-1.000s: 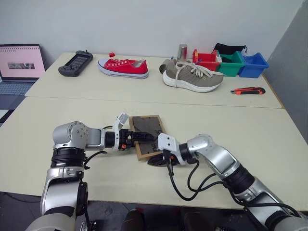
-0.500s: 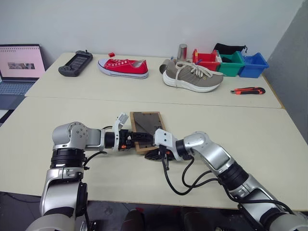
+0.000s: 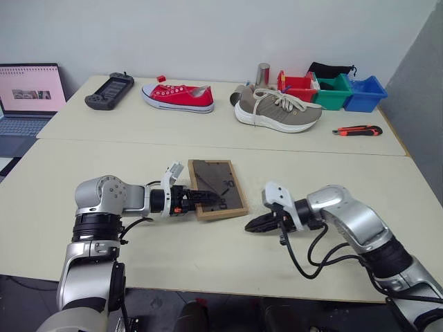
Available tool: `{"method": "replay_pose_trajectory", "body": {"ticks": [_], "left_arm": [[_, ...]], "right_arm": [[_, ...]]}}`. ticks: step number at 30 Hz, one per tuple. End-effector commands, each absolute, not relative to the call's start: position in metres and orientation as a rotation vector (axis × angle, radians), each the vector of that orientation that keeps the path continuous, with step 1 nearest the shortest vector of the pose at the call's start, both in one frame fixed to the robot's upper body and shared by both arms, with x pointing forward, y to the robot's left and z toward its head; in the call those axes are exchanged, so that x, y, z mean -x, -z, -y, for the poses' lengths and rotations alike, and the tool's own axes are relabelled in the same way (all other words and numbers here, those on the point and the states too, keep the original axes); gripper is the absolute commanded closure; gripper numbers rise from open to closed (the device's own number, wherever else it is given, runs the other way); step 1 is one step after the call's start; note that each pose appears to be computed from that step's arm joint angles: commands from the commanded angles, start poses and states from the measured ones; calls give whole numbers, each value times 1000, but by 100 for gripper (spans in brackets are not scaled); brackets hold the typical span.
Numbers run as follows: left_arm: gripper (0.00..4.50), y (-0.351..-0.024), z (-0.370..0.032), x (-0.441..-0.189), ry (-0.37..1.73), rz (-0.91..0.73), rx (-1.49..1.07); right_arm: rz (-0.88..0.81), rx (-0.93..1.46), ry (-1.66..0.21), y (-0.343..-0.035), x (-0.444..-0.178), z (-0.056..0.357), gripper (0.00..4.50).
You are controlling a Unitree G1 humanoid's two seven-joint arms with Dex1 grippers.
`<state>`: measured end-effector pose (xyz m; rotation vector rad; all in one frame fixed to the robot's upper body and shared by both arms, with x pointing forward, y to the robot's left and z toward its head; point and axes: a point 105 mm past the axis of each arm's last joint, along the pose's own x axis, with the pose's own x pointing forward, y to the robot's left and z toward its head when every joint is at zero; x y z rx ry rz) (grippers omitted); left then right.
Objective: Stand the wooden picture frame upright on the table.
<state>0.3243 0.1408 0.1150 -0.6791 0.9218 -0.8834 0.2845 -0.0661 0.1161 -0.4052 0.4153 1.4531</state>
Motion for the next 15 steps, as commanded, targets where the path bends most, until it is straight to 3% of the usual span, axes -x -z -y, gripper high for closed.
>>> {"method": "replay_pose_trajectory", "body": {"ticks": [1,5,12,15], "left_arm": [[239,-128,-137,-322,947,-885,679],[317,-129,-136,-322,952,-884,678],[321,-136,-133,-318,1000,-864,670],[321,-151,-134,-317,1044,-814,623]], "right_arm": [[-362,404,-1409,-132,-293,74,450],[-367,414,-1357,-133,-301,86,450],[-360,429,-1242,-137,-324,112,450],[-314,372,-1187,-158,-338,120,450]]}}
